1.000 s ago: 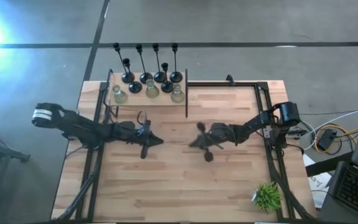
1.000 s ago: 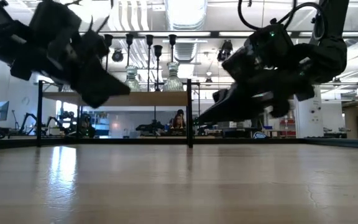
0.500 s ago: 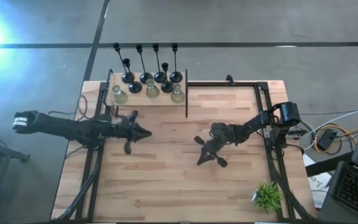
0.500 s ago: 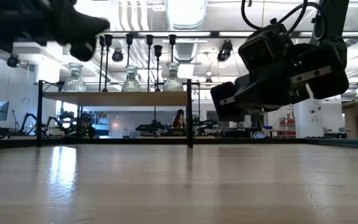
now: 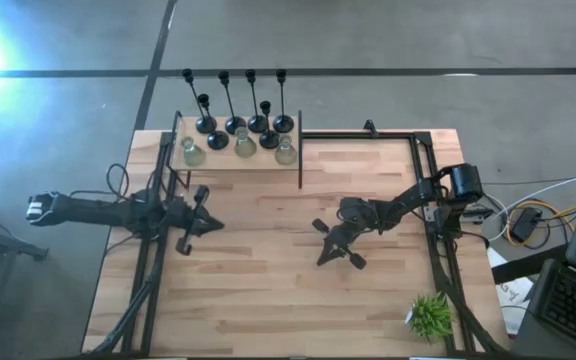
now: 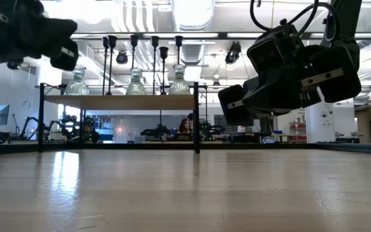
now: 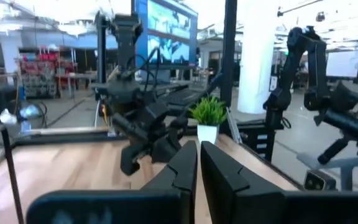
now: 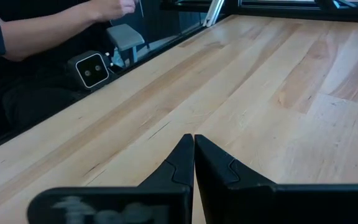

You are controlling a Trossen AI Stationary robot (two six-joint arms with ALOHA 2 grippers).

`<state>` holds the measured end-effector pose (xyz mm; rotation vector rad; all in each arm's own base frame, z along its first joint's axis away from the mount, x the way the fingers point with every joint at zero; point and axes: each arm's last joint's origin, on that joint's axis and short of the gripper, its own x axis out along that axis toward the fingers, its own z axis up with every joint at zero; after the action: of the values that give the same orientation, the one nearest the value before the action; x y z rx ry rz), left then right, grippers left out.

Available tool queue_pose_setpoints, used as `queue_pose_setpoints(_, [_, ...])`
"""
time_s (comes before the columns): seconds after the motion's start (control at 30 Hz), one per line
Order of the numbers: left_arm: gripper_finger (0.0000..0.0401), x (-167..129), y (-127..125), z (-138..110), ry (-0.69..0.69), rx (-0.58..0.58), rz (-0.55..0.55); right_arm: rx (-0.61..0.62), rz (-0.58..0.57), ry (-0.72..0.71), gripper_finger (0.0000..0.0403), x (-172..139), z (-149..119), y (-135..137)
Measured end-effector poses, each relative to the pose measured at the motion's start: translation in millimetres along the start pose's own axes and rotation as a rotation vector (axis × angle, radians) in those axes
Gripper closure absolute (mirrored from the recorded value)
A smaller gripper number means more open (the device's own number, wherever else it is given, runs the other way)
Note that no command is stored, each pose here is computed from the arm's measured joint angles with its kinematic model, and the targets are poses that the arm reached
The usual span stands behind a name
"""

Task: Pick & Place candle stick holders
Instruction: Return to Home Position

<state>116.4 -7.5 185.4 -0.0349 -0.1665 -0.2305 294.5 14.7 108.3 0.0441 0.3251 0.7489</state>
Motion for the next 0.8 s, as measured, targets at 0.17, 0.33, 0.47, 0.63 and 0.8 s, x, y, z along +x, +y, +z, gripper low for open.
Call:
queue_pose_setpoints(0.17, [0.0376,-5.9,-1.3,-1.0,0.018,0.030,-0.001,0.000,0.000,0.000,0.0394,0.0,0.0,0.0])
queue_pose_setpoints(0.33, [0.0376,-13.8,-2.4,-3.9,0.050,0.079,0.016,0.000,0.000,0.000,0.0394,0.0,0.0,0.0])
queue_pose_setpoints(0.47, [0.0376,-19.8,-0.8,-7.8,0.089,0.133,0.104,0.000,0.000,0.000,0.0394,0.0,0.0,0.0])
queue_pose_setpoints(0.63, [0.0376,-23.0,3.0,-13.9,0.156,0.137,0.241,-0.001,0.000,-0.001,0.0394,0.0,0.1,0.0])
queue_pose_setpoints(0.8, [0.0376,-23.2,3.2,-14.1,0.160,0.164,0.249,-0.001,0.000,-0.001,0.0394,0.0,0.2,0.0])
